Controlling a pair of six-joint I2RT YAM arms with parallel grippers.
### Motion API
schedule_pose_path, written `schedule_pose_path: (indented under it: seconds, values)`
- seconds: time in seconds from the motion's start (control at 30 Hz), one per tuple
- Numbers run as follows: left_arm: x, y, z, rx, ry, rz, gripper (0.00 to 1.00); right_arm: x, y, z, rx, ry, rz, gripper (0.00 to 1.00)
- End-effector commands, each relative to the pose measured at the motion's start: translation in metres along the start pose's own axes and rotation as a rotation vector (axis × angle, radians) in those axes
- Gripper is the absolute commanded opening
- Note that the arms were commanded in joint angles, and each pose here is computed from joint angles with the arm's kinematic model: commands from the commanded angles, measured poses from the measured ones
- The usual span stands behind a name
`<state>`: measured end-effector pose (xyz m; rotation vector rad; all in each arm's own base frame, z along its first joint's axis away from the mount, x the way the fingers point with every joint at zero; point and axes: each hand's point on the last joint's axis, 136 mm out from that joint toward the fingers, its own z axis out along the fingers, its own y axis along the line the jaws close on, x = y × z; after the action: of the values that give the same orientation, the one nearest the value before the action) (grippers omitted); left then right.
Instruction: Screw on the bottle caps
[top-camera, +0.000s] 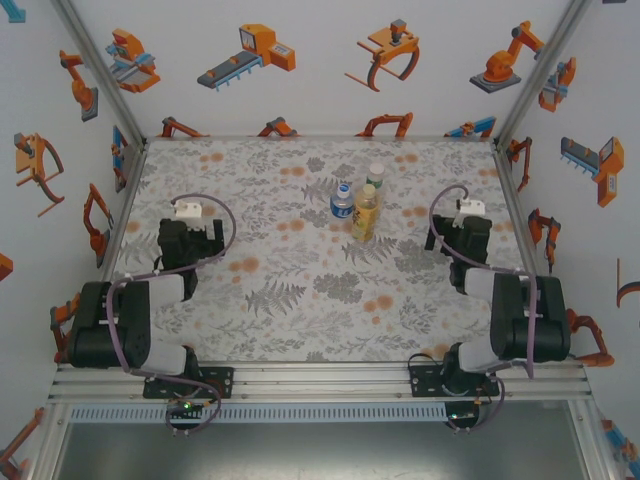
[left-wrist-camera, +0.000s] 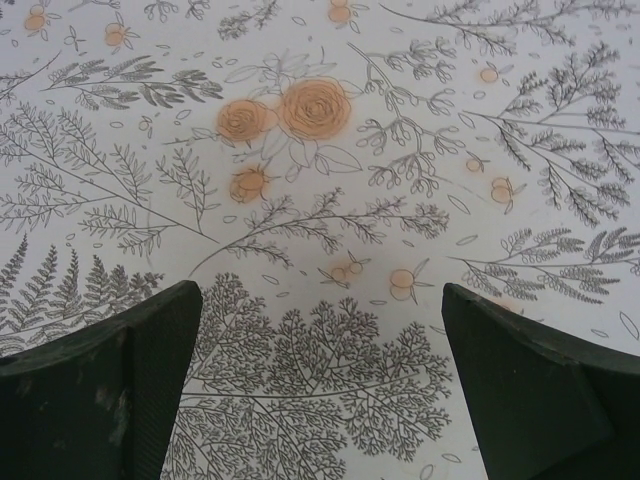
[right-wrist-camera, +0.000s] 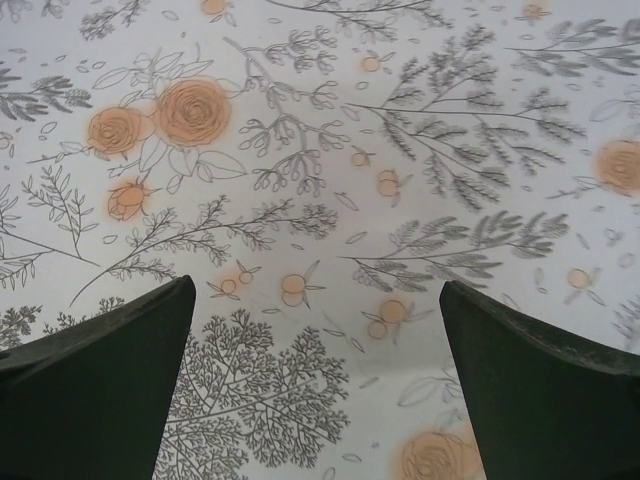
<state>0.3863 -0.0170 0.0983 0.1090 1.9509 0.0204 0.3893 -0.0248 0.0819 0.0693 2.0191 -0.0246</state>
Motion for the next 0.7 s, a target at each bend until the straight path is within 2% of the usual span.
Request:
schedule_pose_path:
  seconds: [0.0, 0.03, 0.1, 0.13, 0.17, 0.23, 0.67]
  values:
    - [0.001, -0.013, 0.002, 0.103, -0.075, -0.043, 0.97, -0.007, 0.01, -0.001, -0.065, -0.087, 0.012, 0.98]
    - [0.001, -0.009, 0.003, 0.096, -0.092, -0.062, 0.97, -0.008, 0.008, 0.0, -0.056, -0.089, 0.014, 0.98]
    - [0.006, -0.01, 0.007, 0.119, -0.017, -0.07, 0.97, -0.009, 0.005, 0.001, -0.039, -0.085, 0.026, 0.98]
    - [0.003, -0.007, 0.009, 0.114, -0.028, -0.085, 0.97, -0.009, 0.003, 0.001, -0.027, -0.084, 0.031, 0.96]
    - [0.003, -0.002, 0.01, 0.091, -0.034, -0.096, 0.97, -0.009, 0.003, 0.001, -0.026, -0.084, 0.03, 0.99]
    - [0.005, 0.002, 0.011, 0.065, -0.005, -0.101, 0.97, -0.008, 0.003, 0.001, -0.026, -0.083, 0.031, 0.99]
    - [0.005, 0.002, 0.012, 0.062, -0.011, -0.102, 0.97, -0.009, 0.008, 0.002, -0.052, -0.081, 0.02, 0.99]
